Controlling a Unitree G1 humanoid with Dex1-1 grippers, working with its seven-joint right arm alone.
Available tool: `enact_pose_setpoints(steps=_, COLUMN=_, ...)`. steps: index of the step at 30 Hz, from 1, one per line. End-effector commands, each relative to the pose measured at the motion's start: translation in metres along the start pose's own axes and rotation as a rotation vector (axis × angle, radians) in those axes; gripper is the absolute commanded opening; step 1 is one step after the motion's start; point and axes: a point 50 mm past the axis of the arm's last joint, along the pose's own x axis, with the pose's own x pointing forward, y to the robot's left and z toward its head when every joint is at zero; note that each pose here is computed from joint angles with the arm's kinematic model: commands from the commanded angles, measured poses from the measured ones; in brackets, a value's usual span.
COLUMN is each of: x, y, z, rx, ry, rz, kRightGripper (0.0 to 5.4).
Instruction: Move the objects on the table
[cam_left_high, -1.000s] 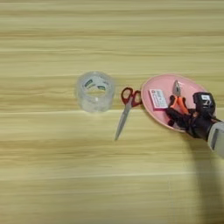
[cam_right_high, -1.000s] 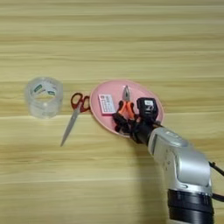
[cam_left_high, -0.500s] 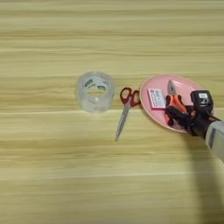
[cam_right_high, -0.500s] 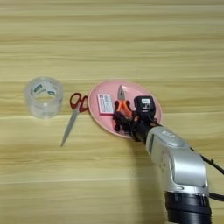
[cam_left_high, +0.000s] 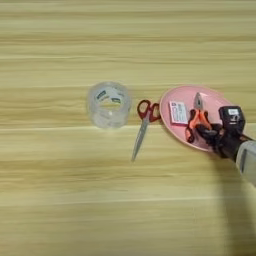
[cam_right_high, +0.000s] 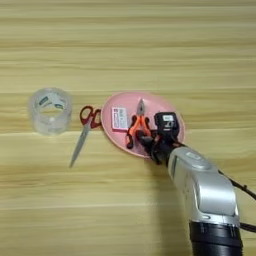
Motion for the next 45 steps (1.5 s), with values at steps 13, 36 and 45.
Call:
enact_pose_setpoints(steps=13, x=0.000, y=0.002, z=0.027, rx=0.073, ry=-0.091, rz=0.049, kRightGripper=0.81)
enact_pose_setpoints(steps=36, x=-0.016, y=-0.009, z=0.061, rx=-0.061, ry=-0.245, rz=-0.049, kRightGripper=0.81)
enact_pose_setpoints(steps=45, x=-0.030, y=-0.028, z=0.083, rx=-0.078, ry=-0.337, rz=-0.130, kRightGripper=0.80)
